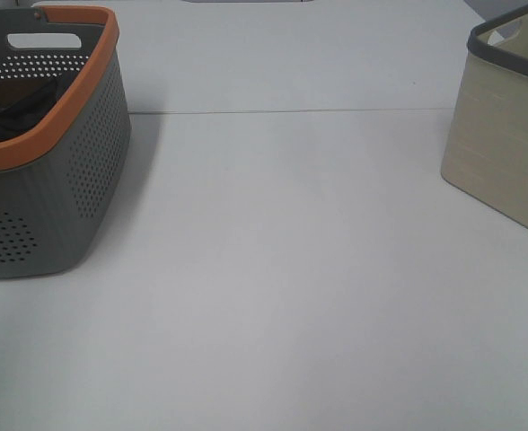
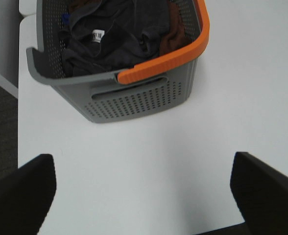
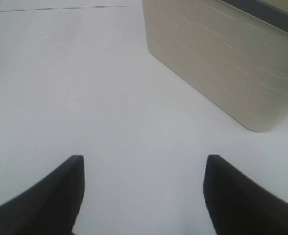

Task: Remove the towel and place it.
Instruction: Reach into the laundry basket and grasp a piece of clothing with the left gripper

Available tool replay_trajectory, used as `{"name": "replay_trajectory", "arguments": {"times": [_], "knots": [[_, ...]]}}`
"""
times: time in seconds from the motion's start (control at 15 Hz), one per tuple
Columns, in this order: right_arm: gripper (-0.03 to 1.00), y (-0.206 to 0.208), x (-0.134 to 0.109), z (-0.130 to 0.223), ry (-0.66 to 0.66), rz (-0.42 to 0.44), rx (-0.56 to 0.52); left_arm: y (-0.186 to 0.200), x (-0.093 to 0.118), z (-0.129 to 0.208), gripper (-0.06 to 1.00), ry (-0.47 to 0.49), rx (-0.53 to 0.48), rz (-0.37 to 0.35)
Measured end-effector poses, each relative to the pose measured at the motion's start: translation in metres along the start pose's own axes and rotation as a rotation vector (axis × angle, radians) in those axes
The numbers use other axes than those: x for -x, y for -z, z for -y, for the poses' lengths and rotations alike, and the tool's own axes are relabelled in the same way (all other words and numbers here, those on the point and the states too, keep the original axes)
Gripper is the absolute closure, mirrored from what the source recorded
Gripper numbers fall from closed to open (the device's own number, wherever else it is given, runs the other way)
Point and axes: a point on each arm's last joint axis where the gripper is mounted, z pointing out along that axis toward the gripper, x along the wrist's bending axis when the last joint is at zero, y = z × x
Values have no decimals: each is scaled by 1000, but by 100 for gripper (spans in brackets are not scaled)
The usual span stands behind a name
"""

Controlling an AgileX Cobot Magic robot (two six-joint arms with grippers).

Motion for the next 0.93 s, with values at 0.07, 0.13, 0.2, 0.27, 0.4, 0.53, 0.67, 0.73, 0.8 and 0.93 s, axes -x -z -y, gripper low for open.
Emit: {"name": "replay_trajectory", "arguments": {"times": [0.07,0.13,0.2,0.27,0.4,0.53,0.67,0.73,0.8,0.93], "knots": [[35,0,0,0,0,0,0,-4,-4,-21,4,-52,-7,8],[35,0,0,0,0,0,0,-13,-8,-40,4,-103,-23,13],[35,0,0,0,0,0,0,-23,-12,-59,4,-152,-39,18],[35,0,0,0,0,0,0,-35,-16,-79,4,-202,-56,25],[35,0,0,0,0,0,0,-66,-27,-112,4,-317,-108,12],[35,0,0,0,0,0,0,-103,-36,-134,4,-420,-176,-2],[35,0,0,0,0,0,0,-141,-43,-148,4,-488,-238,8],[35,0,0,0,0,0,0,-176,-48,-152,4,-511,-300,34],[35,0,0,0,0,0,0,-202,-51,-153,4,-527,-342,47],[35,0,0,0,0,0,0,-253,-52,-151,4,-552,-367,66]]}}
